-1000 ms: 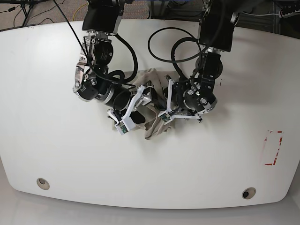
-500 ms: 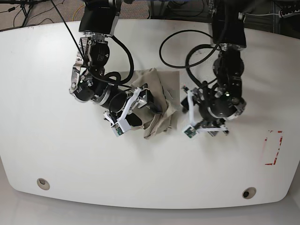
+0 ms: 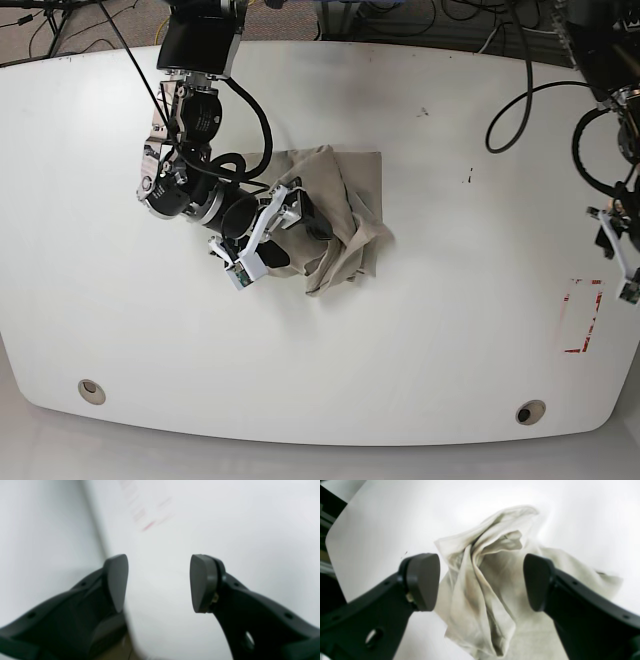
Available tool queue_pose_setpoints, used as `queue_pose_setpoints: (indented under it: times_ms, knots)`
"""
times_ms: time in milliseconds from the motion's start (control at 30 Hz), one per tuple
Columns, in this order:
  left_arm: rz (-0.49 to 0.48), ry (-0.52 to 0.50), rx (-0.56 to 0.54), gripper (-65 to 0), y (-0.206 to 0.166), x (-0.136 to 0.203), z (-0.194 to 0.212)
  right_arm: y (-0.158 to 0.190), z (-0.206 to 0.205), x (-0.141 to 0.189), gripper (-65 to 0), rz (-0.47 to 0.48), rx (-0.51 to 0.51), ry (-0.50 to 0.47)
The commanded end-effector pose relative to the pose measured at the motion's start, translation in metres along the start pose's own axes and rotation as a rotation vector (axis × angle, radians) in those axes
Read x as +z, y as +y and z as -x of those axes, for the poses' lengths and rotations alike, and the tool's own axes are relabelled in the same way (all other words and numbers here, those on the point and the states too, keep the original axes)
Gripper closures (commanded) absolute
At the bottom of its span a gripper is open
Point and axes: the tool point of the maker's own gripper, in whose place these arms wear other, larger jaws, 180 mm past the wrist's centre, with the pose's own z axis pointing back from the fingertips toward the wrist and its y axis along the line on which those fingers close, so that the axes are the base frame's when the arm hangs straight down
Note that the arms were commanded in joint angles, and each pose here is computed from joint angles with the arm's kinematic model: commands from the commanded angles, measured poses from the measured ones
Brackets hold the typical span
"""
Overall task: Layout the t-shirt on the table in an organized manner, then fold the t-shirt properly
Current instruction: 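Press the folded bundle flat with the right gripper while left withdraws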
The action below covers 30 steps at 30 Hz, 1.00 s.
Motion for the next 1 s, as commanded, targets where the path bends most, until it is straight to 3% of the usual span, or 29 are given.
queue_pose_setpoints:
  times_ms: [0, 333, 800, 967]
  knots:
    - [-0.034, -0.037, 0.014, -36.7, 0.025, 0.011, -0.002, -0.007, -0.006, -0.001, -48.8, -0.007, -0.024, -0.033]
    - [-0.077, -0.008, 0.070, -36.7, 0.049, 0.023, 0.027, -0.008, 0.010, -0.013, -48.8, -0.036, -0.082, 0.006]
    - [-0.082, -0.004, 0.075, -36.7, 0.051, 0.024, 0.029, 0.096, 0.026, -0.055, -48.8, -0.276, -0.051, 0.067]
    - [-0.101, -0.004, 0.095, -36.7, 0.058, 0.027, 0.032, 0.129, 0.014, -0.055, -48.8, -0.342, 0.042, 0.053]
